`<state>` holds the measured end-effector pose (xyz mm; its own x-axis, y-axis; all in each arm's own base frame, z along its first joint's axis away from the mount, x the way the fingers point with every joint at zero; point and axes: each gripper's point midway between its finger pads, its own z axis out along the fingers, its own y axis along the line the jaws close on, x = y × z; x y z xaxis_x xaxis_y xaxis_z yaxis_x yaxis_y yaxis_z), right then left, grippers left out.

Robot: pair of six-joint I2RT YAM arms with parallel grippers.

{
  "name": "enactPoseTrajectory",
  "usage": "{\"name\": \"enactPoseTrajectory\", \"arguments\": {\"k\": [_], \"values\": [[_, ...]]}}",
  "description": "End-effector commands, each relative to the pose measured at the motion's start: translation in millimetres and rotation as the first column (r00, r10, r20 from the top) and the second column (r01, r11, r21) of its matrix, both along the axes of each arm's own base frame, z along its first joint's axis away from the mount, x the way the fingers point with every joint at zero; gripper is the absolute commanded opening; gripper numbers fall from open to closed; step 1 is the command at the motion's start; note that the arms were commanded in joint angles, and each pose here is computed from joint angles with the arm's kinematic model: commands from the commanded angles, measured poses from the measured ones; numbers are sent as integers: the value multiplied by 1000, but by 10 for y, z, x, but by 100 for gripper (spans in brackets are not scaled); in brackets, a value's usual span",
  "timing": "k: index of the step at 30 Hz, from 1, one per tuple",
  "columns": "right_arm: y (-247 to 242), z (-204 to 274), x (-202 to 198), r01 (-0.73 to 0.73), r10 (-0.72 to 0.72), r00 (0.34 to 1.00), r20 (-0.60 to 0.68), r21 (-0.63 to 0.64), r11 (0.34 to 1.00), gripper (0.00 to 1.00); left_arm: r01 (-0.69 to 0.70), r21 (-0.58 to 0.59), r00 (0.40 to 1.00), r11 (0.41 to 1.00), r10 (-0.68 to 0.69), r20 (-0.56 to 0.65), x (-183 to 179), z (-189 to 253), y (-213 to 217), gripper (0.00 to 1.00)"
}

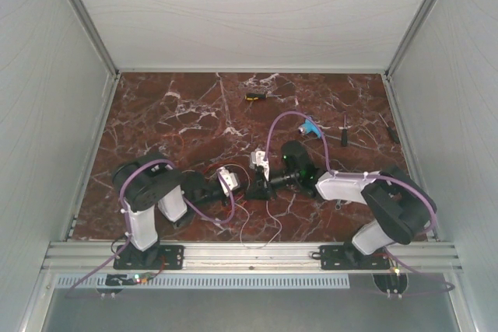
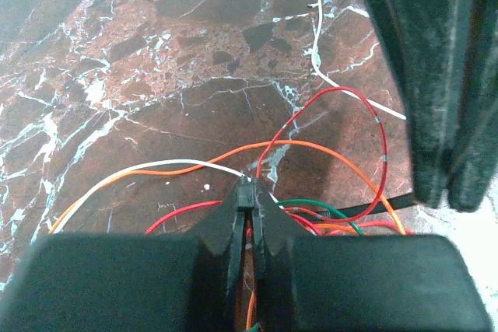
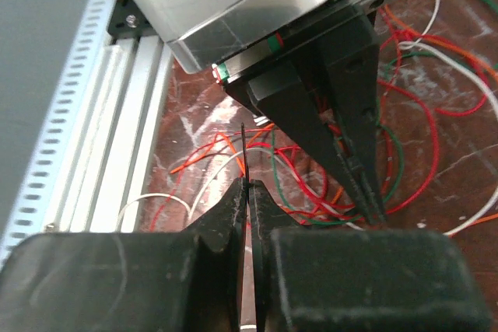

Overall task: Zip-tie the wires
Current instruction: Tie the cable at the center of the board.

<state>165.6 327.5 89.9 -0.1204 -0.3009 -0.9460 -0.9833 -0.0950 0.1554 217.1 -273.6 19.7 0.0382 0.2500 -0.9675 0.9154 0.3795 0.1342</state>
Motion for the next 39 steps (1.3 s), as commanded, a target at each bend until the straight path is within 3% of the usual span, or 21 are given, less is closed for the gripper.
{"name": "enactPoseTrajectory", "arguments": {"k": [1,7,19,29,32,39], "values": [[8,106,-79,4,-2,983,-186,7,1000,0,9,-49,993,999,-3,121,103,231,-73,0],[29,73,-9,34,-61,905,-420,-72,997,0,3,-35,991,999,2,137,127,211,-64,0],[15,-57,-111,-1,-40,737,-675,-60,998,0,-7,-5,983,1000,8,183,162,190,-30,0],[-28,-104,-82,-30,-34,593,-804,-64,997,0,9,-1,977,1000,-9,213,142,211,-34,0],[-12,-97,-80,-44,-20,566,-824,-55,998,0,33,-44,963,998,-20,269,92,343,-38,0],[0,-104,-80,-52,-23,509,-860,-58,997,0,50,-13,940,999,-42,339,75,364,-36,0]]}}
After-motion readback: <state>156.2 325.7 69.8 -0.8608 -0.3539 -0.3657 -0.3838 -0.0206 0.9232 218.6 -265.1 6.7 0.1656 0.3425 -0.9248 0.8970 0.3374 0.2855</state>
